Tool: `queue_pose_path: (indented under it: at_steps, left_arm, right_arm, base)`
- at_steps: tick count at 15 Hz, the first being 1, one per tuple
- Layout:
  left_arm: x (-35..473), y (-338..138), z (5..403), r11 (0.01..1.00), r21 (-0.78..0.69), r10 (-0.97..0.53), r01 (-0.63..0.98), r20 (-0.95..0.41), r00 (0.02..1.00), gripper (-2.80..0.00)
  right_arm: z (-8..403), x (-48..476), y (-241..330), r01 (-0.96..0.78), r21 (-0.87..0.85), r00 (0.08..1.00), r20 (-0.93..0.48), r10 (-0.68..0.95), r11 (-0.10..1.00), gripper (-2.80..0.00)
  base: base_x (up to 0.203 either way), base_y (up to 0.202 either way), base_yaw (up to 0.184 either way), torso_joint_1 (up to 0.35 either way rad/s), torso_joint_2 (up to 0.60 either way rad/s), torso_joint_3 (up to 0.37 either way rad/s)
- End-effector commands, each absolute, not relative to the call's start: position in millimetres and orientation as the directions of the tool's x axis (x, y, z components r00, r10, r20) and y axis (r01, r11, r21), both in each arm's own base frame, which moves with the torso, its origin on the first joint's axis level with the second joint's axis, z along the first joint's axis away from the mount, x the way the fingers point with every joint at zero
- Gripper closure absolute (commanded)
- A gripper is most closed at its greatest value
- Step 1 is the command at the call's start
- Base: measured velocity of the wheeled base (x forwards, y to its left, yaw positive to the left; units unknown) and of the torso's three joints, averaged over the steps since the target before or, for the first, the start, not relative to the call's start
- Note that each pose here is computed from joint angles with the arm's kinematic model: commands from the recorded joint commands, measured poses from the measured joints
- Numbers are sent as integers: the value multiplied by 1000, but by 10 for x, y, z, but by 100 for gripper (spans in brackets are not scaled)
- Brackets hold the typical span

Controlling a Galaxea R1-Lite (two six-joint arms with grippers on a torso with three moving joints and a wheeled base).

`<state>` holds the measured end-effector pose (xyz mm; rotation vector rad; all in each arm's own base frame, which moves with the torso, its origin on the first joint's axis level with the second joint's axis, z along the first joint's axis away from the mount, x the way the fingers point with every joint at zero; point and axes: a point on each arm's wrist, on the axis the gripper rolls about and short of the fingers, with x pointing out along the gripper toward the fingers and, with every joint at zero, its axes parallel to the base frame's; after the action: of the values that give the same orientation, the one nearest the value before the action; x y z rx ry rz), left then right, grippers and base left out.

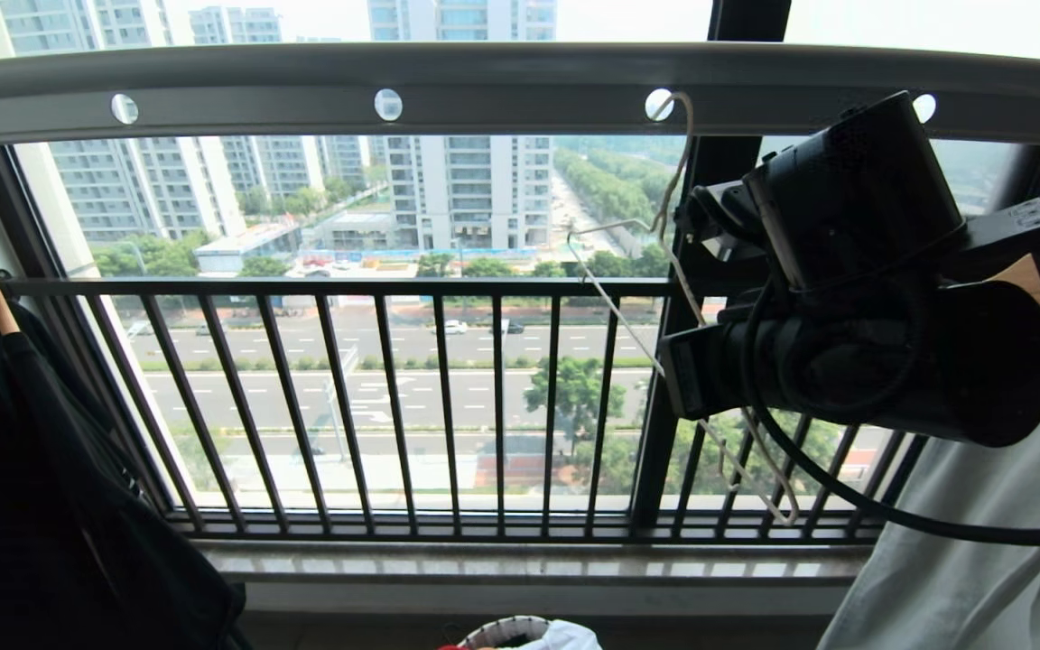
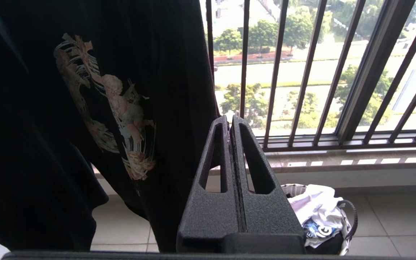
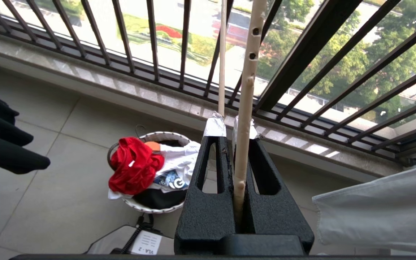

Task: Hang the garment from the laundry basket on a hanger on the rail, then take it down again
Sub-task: Pick up the clothes rack on the clothesline

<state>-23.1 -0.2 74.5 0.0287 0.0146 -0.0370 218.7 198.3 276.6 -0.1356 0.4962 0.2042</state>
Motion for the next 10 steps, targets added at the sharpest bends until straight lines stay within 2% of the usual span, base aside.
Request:
queue_pose_path:
  at_steps: [1, 10]
  left_arm:
    - [-230, -2, 745, 999, 29, -37, 37, -16, 999, 0]
    - [-231, -2, 744, 999, 29, -37, 37, -15, 999, 0]
  right_arm:
    - [2816, 2113, 1986, -228, -80, 868, -469, 165, 970, 0]
    - [2928, 1849, 1946, -259, -93, 880, -433, 196, 961, 0]
  base:
    - [0, 0, 0, 0, 0, 0]
    - [0, 0, 0, 0, 0, 0]
